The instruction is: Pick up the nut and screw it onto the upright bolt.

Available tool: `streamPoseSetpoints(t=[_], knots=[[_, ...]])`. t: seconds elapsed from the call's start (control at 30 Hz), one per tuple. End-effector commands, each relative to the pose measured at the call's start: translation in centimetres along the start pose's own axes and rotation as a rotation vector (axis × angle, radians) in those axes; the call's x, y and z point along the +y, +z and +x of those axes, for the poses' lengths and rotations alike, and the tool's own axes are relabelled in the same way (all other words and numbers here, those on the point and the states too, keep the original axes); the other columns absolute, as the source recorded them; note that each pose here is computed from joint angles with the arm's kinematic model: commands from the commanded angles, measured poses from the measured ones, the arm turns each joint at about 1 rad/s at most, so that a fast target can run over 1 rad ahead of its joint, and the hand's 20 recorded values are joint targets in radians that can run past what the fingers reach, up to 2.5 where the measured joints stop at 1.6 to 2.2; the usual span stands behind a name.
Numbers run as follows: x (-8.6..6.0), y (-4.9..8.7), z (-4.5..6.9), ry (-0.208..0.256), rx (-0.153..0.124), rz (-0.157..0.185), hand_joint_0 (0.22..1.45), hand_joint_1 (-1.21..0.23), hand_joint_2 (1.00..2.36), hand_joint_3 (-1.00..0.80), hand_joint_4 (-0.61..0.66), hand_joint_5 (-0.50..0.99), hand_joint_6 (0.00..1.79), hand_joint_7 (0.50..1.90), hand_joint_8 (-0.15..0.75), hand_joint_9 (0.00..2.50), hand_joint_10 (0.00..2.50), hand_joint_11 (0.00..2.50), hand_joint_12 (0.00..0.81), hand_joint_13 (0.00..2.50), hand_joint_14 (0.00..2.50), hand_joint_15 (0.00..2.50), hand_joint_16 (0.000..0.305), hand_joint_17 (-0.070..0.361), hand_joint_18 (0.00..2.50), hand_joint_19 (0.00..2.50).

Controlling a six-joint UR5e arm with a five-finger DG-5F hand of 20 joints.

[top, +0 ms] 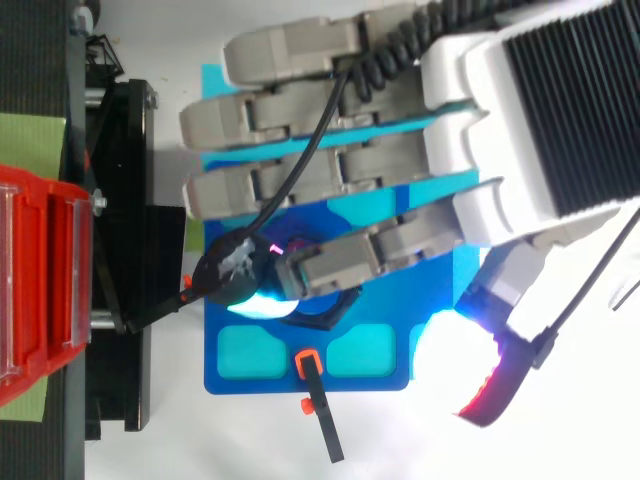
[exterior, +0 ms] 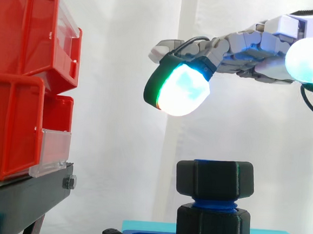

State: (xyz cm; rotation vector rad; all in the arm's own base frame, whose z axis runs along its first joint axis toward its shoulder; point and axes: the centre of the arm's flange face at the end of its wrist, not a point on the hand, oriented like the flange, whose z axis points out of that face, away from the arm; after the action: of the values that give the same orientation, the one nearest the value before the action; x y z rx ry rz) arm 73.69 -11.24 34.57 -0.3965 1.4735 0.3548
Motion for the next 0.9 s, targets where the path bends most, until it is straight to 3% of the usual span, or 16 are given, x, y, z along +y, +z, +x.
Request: streamPoseSetpoints(t=[0.0, 0.37, 0.47, 0.5, 0.6, 0.67, 0.87], knots=[[0.8, 0.6, 0.4, 0.012, 0.008, 0.010, 0.44, -0.02, 1.00, -0.50, -0.04, -0.26, 0.50, 0.53, 0.127, 0.00, 0.00, 0.00, 0.326, 0.00, 0.00, 0.00, 0.047, 0.106, 0.00, 0.00], [2.3, 1.8, 0.3, 0.023, 0.002, -0.002, 0.44, -0.03, 1.00, -0.50, -0.02, -0.25, 0.50, 0.54, 0.135, 0.00, 0.00, 0.00, 0.324, 0.00, 0.00, 0.00, 0.046, 0.103, 0.00, 0.00], [3.2, 2.3, 1.1, 0.035, 0.010, 0.005, 0.45, -0.03, 1.00, -0.50, -0.01, -0.25, 0.50, 0.55, 0.140, 0.00, 0.00, 0.00, 0.324, 0.00, 0.00, 0.00, 0.046, 0.103, 0.00, 0.00], [3.5, 2.3, 1.9, 0.039, 0.010, 0.008, 0.45, -0.03, 1.00, -0.50, -0.01, -0.25, 0.50, 0.55, 0.140, 0.00, 0.00, 0.00, 0.324, 0.00, 0.00, 0.00, 0.046, 0.103, 0.00, 0.00], [3.6, 2.1, 3.0, 0.054, -0.003, 0.024, 0.45, -0.03, 1.00, -0.50, 0.00, -0.24, 0.50, 0.55, 0.143, 0.00, 0.00, 0.00, 0.323, 0.00, 0.00, 0.00, 0.046, 0.103, 0.00, 0.00], [3.5, 1.7, 3.9, 0.081, 0.009, 0.029, 0.45, -0.03, 1.00, -0.50, 0.00, -0.24, 0.50, 0.55, 0.142, 0.00, 0.00, 0.00, 0.323, 0.00, 0.00, 0.00, 0.045, 0.102, 0.00, 0.00], [3.3, 1.5, 4.1, 0.081, 0.002, 0.030, 0.45, -0.03, 1.00, -0.50, 0.00, -0.24, 0.50, 0.56, 0.143, 0.00, 0.00, 0.00, 0.324, 0.00, 0.00, 0.00, 0.045, 0.101, 0.00, 0.00]])
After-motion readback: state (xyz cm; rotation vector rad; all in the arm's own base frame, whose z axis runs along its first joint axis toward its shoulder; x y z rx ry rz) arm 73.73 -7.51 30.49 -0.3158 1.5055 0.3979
